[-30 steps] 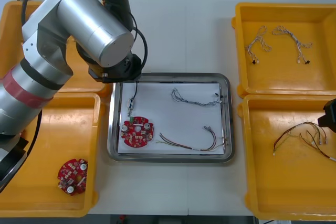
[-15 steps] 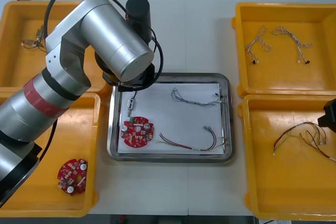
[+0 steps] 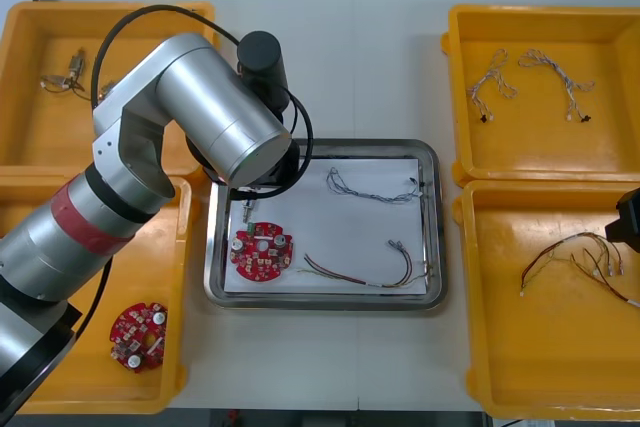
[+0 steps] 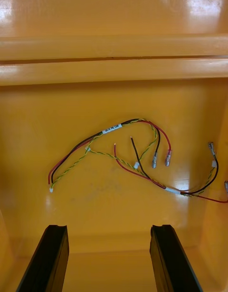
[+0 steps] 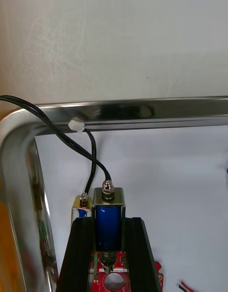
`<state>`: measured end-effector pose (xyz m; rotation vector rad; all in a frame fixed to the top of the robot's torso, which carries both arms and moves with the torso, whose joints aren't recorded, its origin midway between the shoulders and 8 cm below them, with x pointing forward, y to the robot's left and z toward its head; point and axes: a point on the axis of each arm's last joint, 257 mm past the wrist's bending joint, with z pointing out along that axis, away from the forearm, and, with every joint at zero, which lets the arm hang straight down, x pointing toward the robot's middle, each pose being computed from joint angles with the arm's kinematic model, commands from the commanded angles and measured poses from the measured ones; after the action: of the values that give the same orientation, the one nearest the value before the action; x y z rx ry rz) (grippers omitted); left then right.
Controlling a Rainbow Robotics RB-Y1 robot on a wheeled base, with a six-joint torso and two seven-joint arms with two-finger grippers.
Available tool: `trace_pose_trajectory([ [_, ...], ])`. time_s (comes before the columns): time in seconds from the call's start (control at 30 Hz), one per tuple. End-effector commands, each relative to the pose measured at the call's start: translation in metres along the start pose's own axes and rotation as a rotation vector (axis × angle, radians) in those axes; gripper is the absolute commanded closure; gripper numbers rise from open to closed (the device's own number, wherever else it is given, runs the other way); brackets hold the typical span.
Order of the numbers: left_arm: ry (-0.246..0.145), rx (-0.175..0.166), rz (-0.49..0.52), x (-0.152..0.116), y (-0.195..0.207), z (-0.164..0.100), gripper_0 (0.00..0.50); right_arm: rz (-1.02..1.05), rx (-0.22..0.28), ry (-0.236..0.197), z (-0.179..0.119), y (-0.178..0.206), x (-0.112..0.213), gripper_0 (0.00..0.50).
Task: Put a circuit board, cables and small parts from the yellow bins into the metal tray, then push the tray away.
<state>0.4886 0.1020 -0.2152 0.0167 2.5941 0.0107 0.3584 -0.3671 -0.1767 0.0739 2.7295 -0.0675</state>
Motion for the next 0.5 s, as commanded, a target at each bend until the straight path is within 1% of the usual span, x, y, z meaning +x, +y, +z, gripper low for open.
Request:
trace_pose_trajectory([
  [0.03,-0.004,0.053,-0.001,0.013,-0.026,-0.003,0.500,0.022,-0.003,-0.010,-0.002,-0.004,0.000,0.000],
  [0.1,-0.003,0.046,0.007,0.017,-0.026,0.000,0.500,0.022,-0.003,-0.010,-0.002,-0.004,0.000,0.000],
  [0.2,-0.002,0.045,0.013,0.022,-0.031,0.002,0.500,0.022,-0.003,-0.010,-0.002,-0.004,0.000,0.000],
  [0.47,0.007,0.068,0.016,0.029,-0.045,0.001,0.500,0.022,-0.003,-0.010,-0.002,-0.004,0.000,0.000],
  [0.5,0.006,0.067,0.018,0.029,-0.045,0.001,0.500,0.022,-0.003,-0.010,-0.002,-0.004,0.000,0.000],
])
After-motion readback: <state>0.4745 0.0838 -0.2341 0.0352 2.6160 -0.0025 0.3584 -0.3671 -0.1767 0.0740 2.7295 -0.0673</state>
